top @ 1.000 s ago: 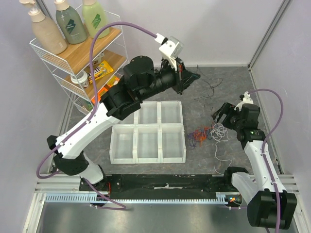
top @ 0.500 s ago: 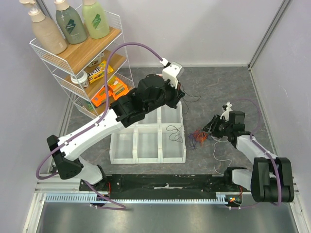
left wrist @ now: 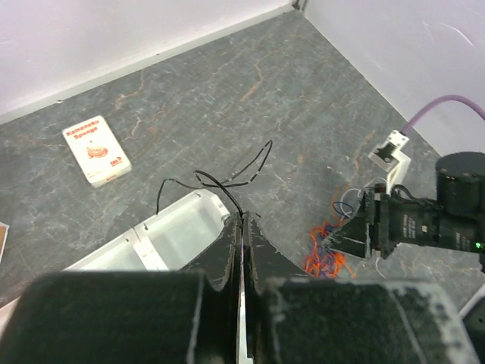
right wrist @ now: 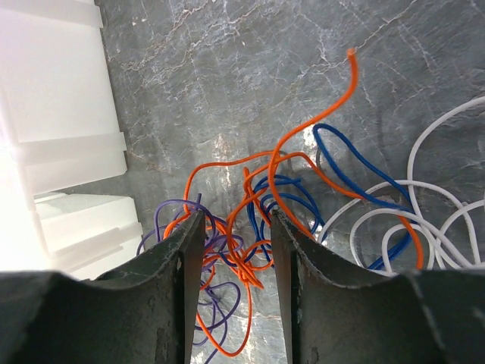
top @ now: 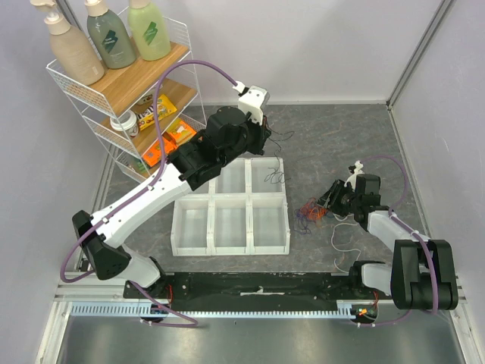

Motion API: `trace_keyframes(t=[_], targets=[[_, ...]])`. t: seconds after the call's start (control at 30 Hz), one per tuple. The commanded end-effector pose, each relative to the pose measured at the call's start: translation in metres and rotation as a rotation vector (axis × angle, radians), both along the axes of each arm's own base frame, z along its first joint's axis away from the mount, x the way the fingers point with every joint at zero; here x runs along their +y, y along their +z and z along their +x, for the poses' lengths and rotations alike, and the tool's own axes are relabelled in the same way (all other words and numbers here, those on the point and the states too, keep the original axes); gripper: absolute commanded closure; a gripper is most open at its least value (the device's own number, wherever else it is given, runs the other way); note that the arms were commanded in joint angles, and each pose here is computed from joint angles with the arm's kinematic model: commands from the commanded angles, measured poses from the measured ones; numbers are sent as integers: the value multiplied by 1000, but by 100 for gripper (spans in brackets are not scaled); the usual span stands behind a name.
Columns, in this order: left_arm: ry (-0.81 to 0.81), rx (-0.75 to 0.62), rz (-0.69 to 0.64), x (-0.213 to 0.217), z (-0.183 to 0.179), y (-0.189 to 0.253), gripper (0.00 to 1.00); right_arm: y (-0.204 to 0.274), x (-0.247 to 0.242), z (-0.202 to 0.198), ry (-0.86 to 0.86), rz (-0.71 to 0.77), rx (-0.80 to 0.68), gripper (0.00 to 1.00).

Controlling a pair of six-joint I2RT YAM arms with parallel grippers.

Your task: Untangle the cables

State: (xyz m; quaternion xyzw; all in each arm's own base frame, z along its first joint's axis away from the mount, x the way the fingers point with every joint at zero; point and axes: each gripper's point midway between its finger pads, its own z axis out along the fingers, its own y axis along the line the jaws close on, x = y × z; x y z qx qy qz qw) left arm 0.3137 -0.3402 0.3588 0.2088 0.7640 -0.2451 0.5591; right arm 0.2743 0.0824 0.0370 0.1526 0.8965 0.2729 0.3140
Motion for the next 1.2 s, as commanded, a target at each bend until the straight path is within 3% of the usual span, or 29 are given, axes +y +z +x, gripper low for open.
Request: trace_keyframes(t=[0.0,0.13,0.3,0.73,0.8,0.87,0.93,1.03,1.1,1.17], targets=[[43,-56,28,4,19,-1,98,10,-4,9,-7,-31,-61,52],[33,-19,26,-1,18,-17,98,6,-5,9,-4,-34,-48,52],[29,119,20,-8,11,-79,98,8,-2,9,-1,-19,-49,51],[189,417,95,5,0,-190,97,25,-5,4,-7,-37,-81,50],[190,434,99,4,-1,-192,80,25,-7,4,-11,-48,-82,49],[193,436,90,6,-3,-190,57,27,-9,3,-15,-63,-78,49],[171,435,65,7,-9,-181,46,30,-12,3,-21,-82,-81,48],[111,421,23,6,-21,-160,20,39,-20,3,-35,-125,-101,42],[63,414,7,6,-29,-149,10,44,-25,3,-51,-154,-112,35],[25,402,-4,5,-35,-140,7,48,-26,2,-51,-162,-123,31]])
